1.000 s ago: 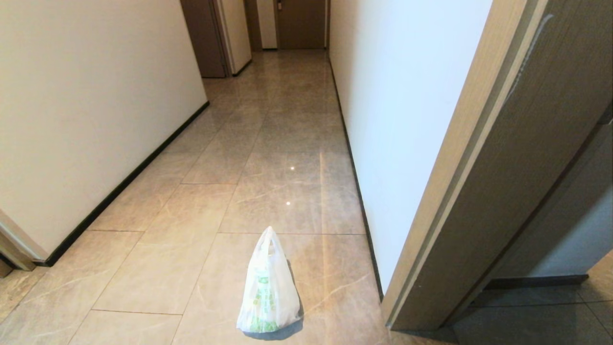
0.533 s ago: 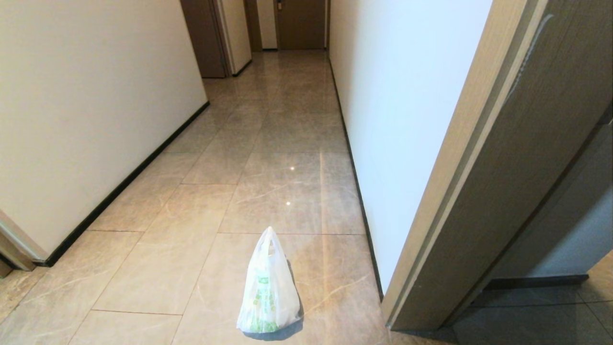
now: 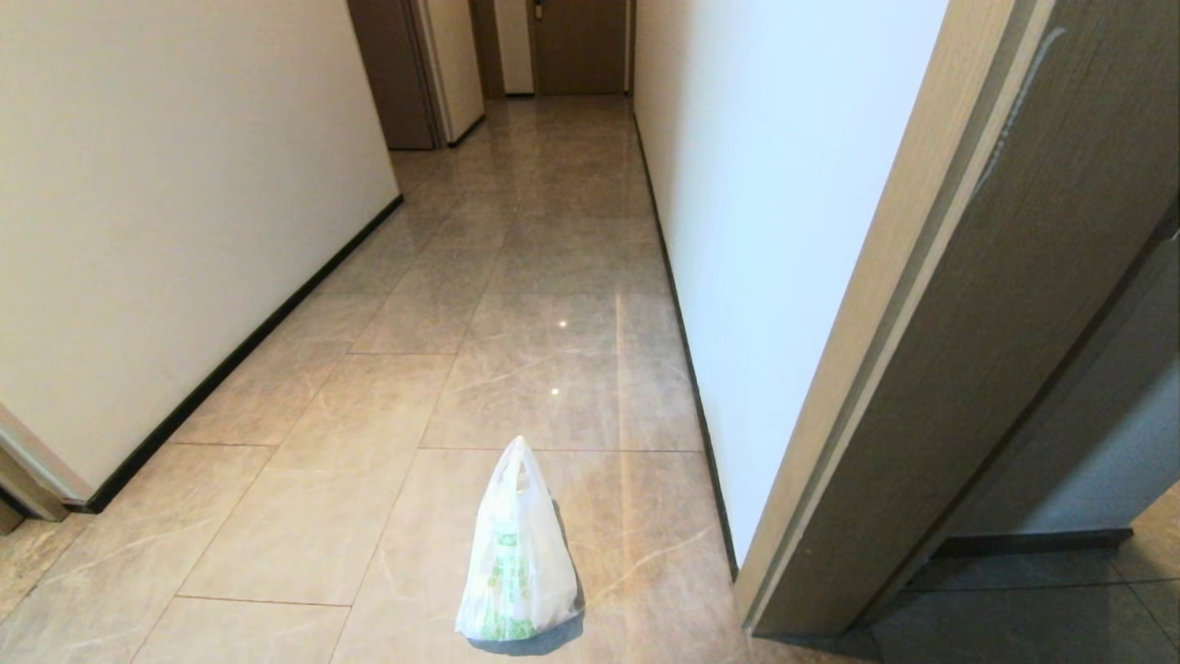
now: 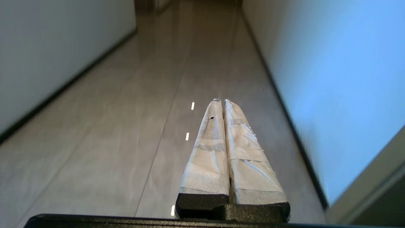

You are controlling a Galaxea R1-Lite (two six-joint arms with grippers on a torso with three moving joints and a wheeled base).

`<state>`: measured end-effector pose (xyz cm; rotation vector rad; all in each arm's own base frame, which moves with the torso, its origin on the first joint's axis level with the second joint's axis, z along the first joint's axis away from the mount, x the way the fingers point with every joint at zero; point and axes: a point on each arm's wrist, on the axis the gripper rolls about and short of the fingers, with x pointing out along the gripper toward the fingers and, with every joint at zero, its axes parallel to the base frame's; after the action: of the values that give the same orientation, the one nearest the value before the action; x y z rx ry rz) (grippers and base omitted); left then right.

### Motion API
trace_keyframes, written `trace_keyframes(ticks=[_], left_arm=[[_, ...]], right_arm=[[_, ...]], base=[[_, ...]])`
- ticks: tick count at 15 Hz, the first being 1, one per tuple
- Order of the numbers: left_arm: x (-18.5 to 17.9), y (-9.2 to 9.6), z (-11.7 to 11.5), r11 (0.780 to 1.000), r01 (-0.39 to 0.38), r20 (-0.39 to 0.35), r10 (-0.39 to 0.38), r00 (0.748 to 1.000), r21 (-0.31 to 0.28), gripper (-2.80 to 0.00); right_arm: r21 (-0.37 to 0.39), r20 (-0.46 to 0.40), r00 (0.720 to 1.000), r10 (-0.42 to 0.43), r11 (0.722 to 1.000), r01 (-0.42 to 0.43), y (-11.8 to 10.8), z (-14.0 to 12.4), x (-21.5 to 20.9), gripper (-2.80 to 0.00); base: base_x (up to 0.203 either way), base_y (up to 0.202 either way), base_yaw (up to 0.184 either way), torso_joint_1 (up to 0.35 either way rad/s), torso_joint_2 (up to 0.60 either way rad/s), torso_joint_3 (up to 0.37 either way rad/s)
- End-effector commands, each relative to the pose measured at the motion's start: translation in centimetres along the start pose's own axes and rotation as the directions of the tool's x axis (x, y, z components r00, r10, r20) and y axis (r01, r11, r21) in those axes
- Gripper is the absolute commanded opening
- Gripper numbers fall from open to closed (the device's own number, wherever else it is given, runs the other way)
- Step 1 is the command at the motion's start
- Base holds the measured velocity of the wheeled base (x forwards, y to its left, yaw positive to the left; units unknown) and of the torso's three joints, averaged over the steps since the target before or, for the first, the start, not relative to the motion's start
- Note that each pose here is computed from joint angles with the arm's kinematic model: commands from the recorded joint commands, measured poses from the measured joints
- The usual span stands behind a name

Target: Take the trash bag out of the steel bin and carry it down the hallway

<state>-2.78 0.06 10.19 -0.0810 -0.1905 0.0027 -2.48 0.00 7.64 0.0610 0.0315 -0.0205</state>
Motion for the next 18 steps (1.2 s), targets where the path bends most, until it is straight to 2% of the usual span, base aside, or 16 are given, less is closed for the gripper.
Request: trace_keyframes(ticks=[1,2,4,6,7,9,18], left_arm=[[0.1,0.0,0.0,1.0,0.006,0.076,-0.006,0.997,-0.002,-2.8],[0.1,0.0,0.0,1.0,0.006,0.076,-0.006,0.997,-0.002,-2.8],[0.2,0.1,-0.9,1.0,-0.001,-0.014,0.001,1.0,-0.002,-2.8],[0.2,0.1,-1.2,1.0,-0.005,-0.045,0.005,0.999,0.0,-2.8],[0.1,0.2,-2.0,1.0,-0.011,-0.121,0.012,0.993,0.004,-2.8],[0.0,0.2,-2.6,1.0,-0.015,-0.178,0.014,0.984,-0.006,-2.8],[0.0,0.2,-2.6,1.0,-0.015,-0.176,0.013,0.984,-0.007,-2.8]], right_arm=[[0.0,0.001,1.0,0.0,1.0,0.0,0.0,0.0,0.0,-2.8],[0.0,0.001,1.0,0.0,1.0,0.0,0.0,0.0,0.0,-2.8],[0.0,0.0,1.0,0.0,1.0,0.0,0.0,0.0,0.0,-2.8],[0.0,0.0,1.0,0.0,1.0,0.0,0.0,0.0,0.0,-2.8],[0.0,0.001,1.0,0.0,1.0,0.0,0.0,0.0,0.0,-2.8],[0.0,0.0,1.0,0.0,1.0,0.0,0.0,0.0,0.0,-2.8],[0.0,0.001,1.0,0.0,1.0,0.0,0.0,0.0,0.0,-2.8]], base=[[0.0,0.0,0.0,0.0,0.0,0.0],[0.0,0.0,0.0,0.0,0.0,0.0],[0.0,0.0,0.0,0.0,0.0,0.0],[0.0,0.0,0.0,0.0,0.0,0.0],[0.0,0.0,0.0,0.0,0.0,0.0],[0.0,0.0,0.0,0.0,0.0,0.0],[0.0,0.0,0.0,0.0,0.0,0.0]])
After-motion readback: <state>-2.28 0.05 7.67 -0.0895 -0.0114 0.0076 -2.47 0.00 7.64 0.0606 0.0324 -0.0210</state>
